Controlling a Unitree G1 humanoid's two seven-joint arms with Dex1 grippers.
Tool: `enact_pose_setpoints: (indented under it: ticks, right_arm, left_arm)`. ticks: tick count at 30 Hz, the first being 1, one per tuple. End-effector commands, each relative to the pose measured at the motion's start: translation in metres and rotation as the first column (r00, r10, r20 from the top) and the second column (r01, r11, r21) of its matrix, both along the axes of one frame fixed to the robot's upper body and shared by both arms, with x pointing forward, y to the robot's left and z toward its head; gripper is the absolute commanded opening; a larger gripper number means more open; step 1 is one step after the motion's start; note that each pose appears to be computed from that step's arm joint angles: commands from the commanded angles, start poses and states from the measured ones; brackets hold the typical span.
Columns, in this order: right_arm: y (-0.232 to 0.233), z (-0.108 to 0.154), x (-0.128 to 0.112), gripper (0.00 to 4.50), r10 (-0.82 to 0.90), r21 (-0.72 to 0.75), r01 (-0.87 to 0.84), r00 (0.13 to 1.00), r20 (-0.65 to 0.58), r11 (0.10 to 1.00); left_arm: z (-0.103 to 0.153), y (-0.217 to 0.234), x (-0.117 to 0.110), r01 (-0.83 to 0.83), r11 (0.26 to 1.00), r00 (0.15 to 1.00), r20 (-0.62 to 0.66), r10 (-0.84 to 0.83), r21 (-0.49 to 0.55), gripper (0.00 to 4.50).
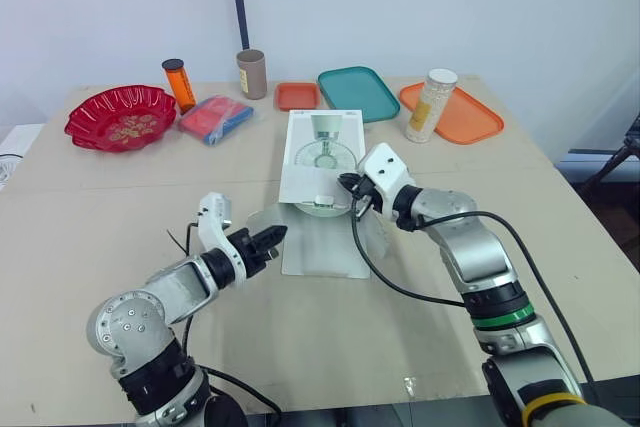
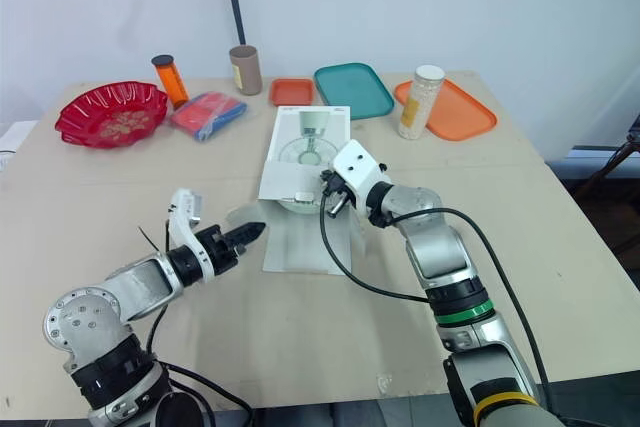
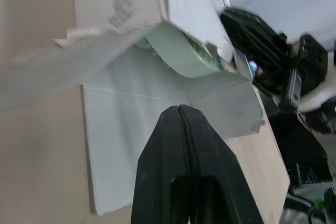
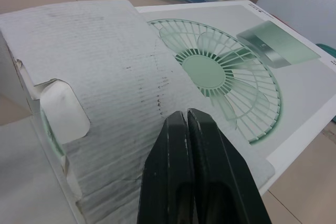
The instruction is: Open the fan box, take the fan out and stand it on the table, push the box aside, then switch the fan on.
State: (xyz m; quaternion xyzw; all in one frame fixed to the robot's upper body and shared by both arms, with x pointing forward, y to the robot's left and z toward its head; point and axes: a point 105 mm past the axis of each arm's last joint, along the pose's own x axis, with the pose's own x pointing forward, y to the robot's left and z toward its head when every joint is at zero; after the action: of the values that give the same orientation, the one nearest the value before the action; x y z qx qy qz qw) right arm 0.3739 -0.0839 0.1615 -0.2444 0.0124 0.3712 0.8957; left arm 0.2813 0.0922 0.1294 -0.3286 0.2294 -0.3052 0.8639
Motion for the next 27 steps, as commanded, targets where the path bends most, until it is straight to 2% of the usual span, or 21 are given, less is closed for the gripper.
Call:
enact_pose_setpoints:
  ticks: [1,5,9,14,20,23,26,27]
  right_arm:
    - [0.008,-0.028,-0.008,0.09,0.032,-0.029,-0.035,0.995,-0.095,0.999]
    - [0.009,-0.028,-0.007,0.09,0.033,-0.027,-0.036,0.995,-0.091,0.999]
    - [0.01,-0.027,-0.006,0.09,0.035,-0.03,-0.037,0.996,-0.083,0.999]
    - [0.01,-0.026,-0.006,0.09,0.035,-0.03,-0.038,0.996,-0.081,0.999]
    - [0.011,-0.027,-0.005,0.09,0.041,-0.037,-0.044,0.996,-0.077,0.998]
    - [0.011,-0.028,-0.005,0.0,0.042,-0.041,-0.045,0.996,-0.076,0.998]
    - [0.011,-0.028,-0.005,0.0,0.044,-0.043,-0.047,0.996,-0.074,0.998]
    - [0.011,-0.028,-0.005,0.0,0.044,-0.043,-0.047,0.996,-0.075,0.998]
  left_arm:
    - [0.01,0.021,-0.002,0.026,0.997,0.998,0.058,-0.03,0.072,0.0]
    - [0.015,0.036,-0.005,0.076,0.987,0.994,0.071,-0.086,0.144,0.0]
    - [0.017,0.039,-0.013,0.112,0.979,0.99,0.07,-0.125,0.17,0.0]
    - [0.007,0.036,-0.023,0.137,0.97,0.989,0.026,-0.145,0.201,0.0]
    - [0.013,0.024,-0.014,0.098,0.974,0.992,0.06,-0.113,0.203,0.0]
    - [0.016,0.012,-0.016,0.107,0.98,0.989,0.08,-0.122,0.169,0.84]
    - [0.016,0.006,-0.019,0.11,0.983,0.989,0.085,-0.123,0.146,1.9]
    - [0.016,0.005,-0.019,0.107,0.985,0.989,0.084,-0.119,0.135,2.1]
